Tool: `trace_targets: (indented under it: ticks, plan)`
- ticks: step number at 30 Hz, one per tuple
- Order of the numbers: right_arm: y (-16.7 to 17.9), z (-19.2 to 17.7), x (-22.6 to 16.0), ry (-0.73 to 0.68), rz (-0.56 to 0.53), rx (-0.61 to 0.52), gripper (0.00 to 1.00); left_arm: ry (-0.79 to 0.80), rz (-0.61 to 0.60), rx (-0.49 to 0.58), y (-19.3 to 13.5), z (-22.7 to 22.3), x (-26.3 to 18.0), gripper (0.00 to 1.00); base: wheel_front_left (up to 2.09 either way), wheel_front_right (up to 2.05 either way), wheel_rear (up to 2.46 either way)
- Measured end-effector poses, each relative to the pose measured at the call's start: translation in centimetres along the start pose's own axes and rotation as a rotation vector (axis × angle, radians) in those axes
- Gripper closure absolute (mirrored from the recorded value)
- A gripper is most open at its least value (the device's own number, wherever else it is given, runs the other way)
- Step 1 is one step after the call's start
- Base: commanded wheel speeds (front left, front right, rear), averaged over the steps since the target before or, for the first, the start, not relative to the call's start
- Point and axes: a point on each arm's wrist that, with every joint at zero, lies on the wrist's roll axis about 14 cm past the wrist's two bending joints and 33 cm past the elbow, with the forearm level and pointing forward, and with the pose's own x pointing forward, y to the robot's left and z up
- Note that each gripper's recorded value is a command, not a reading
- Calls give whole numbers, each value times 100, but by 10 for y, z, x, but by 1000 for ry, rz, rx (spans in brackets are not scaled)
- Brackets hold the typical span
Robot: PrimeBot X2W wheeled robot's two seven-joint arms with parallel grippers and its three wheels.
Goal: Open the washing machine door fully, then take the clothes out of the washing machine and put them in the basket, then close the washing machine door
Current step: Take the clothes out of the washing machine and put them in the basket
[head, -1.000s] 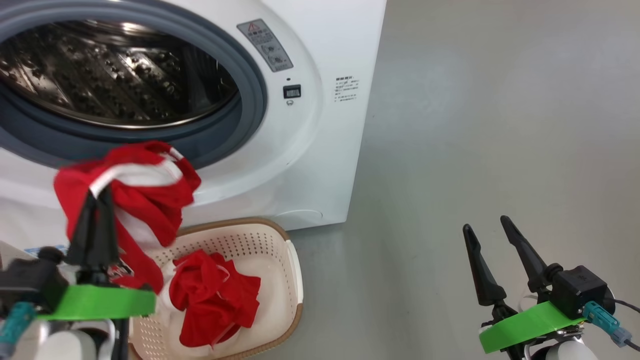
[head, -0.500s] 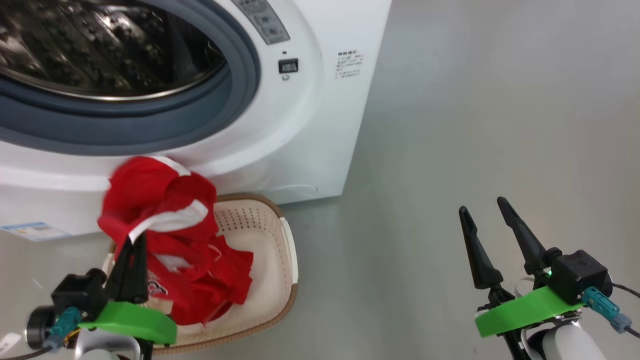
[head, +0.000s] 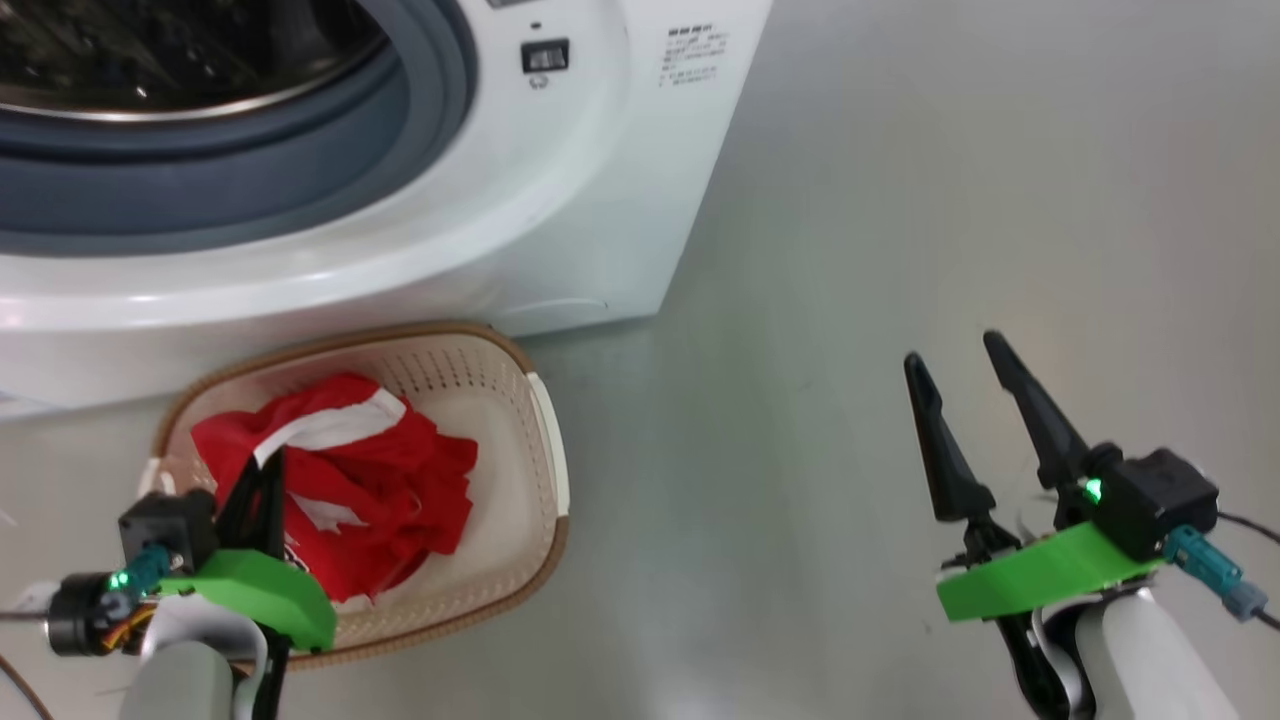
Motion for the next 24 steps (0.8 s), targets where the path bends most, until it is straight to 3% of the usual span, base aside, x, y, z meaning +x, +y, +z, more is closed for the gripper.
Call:
trace_targets:
  ticks: [24]
  plan:
    - [-11,-42,45,73,-6,13,0,330,-56,45,2,-104,63,100,0,0,0]
